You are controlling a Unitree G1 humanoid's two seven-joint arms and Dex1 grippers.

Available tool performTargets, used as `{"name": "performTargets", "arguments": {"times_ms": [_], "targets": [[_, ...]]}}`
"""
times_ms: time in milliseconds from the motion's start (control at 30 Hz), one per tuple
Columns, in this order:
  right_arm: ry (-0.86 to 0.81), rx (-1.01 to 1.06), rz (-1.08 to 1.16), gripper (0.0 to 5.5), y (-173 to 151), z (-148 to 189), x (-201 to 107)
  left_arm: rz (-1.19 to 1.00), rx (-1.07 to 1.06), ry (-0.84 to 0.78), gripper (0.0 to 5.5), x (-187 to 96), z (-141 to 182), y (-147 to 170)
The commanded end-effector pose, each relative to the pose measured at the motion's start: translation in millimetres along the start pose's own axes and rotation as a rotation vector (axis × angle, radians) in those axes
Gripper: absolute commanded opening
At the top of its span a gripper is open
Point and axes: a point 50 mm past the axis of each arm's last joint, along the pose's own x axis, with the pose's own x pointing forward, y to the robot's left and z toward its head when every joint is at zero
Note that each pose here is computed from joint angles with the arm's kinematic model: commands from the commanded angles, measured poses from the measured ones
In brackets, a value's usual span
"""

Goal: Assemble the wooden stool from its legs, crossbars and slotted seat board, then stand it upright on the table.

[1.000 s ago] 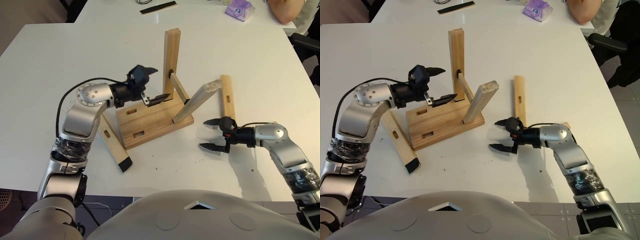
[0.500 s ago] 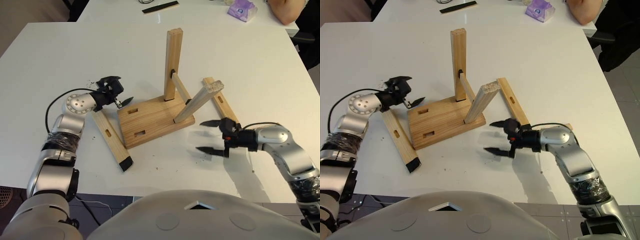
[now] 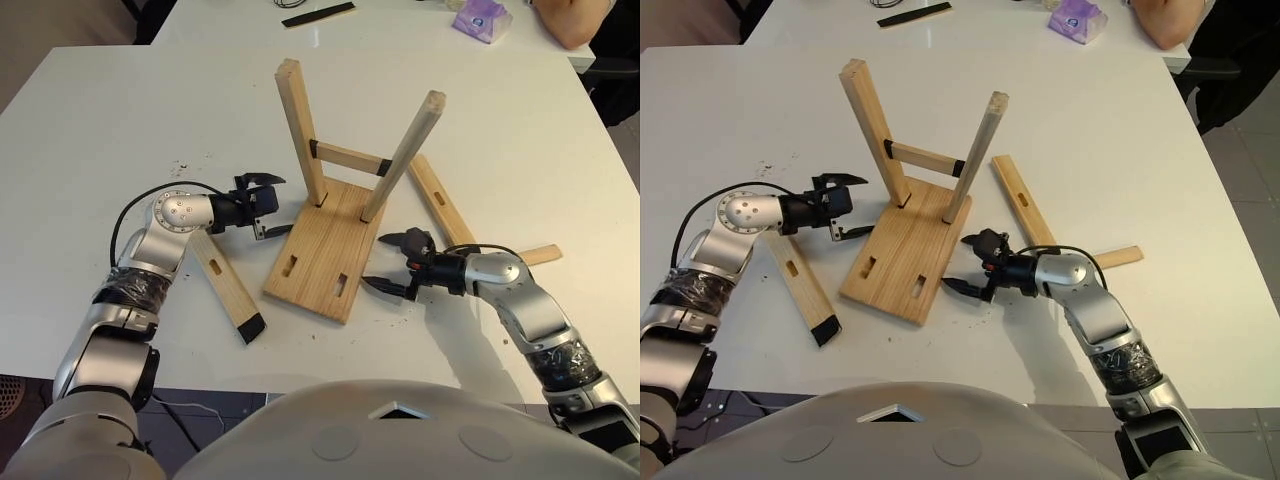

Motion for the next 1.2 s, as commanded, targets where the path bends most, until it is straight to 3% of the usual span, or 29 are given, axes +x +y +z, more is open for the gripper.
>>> {"name": "performTargets", "arguments": {"times_ms": [33, 267, 533, 767, 1200], "targets": [[-0.024, -0.032, -0.053, 4.81, -8.9, 10.0, 1.5, -0.052, -0.071, -0.077, 4.80, 23.1, 11.3, -24.5], [-0.030, -0.052, -0.056, 4.81, -11.0, 14.2, -5.4, 0.009, -0.140, -0.081, 4.80, 31.4, 16.3, -37.4], [-0.056, -0.101, -0.100, 4.81, -24.6, 29.0, -24.4, 0.100, -0.215, -0.074, 4.80, 18.9, 18.1, -46.4], [-0.044, -0.114, -0.022, 4.81, -14.3, 30.7, -37.1, 0.131, -0.216, -0.064, 4.80, 13.8, 21.9, -48.7], [-0.016, -0.107, -0.126, 4.81, -32.6, 22.8, -26.8, 0.173, -0.202, -0.091, 4.80, 13.8, 35.0, -40.9]]}}
